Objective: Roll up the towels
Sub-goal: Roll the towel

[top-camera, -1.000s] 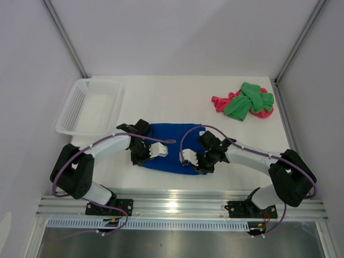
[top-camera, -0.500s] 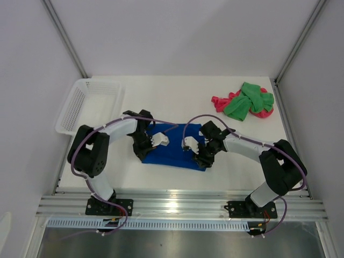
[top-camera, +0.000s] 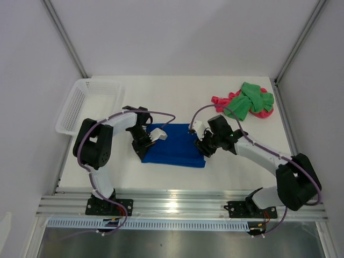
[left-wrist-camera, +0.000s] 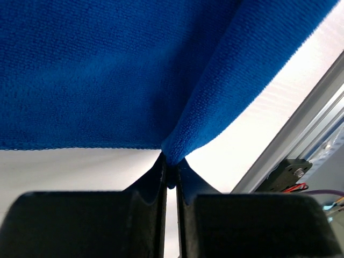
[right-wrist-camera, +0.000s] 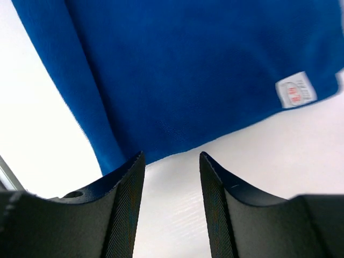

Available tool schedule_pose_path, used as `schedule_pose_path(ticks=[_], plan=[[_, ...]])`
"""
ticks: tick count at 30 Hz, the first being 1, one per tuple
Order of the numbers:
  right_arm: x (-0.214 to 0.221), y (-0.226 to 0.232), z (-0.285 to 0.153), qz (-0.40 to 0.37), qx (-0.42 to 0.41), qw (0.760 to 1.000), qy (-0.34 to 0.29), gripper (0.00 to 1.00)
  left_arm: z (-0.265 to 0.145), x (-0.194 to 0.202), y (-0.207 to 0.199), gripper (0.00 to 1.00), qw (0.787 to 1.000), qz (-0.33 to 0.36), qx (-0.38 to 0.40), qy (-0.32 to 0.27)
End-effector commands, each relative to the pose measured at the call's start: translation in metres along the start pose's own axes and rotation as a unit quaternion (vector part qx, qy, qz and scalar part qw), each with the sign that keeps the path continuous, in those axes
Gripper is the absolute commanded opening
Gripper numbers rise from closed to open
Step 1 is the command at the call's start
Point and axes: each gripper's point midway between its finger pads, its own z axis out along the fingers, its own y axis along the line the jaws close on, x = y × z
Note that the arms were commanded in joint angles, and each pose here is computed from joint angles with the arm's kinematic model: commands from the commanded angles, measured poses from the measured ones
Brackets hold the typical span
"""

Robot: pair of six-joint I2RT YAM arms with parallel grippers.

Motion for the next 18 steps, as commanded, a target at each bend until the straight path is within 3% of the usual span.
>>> schedule_pose_path(ticks=[1,6,7,12,18], plan=[[-0.037,0.000,-0.022,0.025,0.049,0.995,-0.085,0.48,-0.005,-0.009,-0.002,0.09,0.999,-0.021,0.020,-0.019],[-0.049,0.047,-0.025,0.051,0.009,0.985,-0.165,0.43,-0.003,-0.010,-0.001,0.10,0.999,-0.031,0.024,-0.020],[-0.062,0.051,-0.030,0.072,0.000,0.976,-0.204,0.42,-0.003,-0.010,-0.001,0.10,0.999,-0.032,0.025,-0.021],[-0.057,0.076,-0.014,0.098,-0.043,0.970,-0.219,0.28,-0.004,-0.012,-0.002,0.11,0.999,-0.035,0.027,-0.024],[-0.054,0.096,0.013,0.078,-0.078,0.972,-0.206,0.22,-0.003,-0.011,-0.001,0.12,0.999,-0.041,0.027,-0.022]])
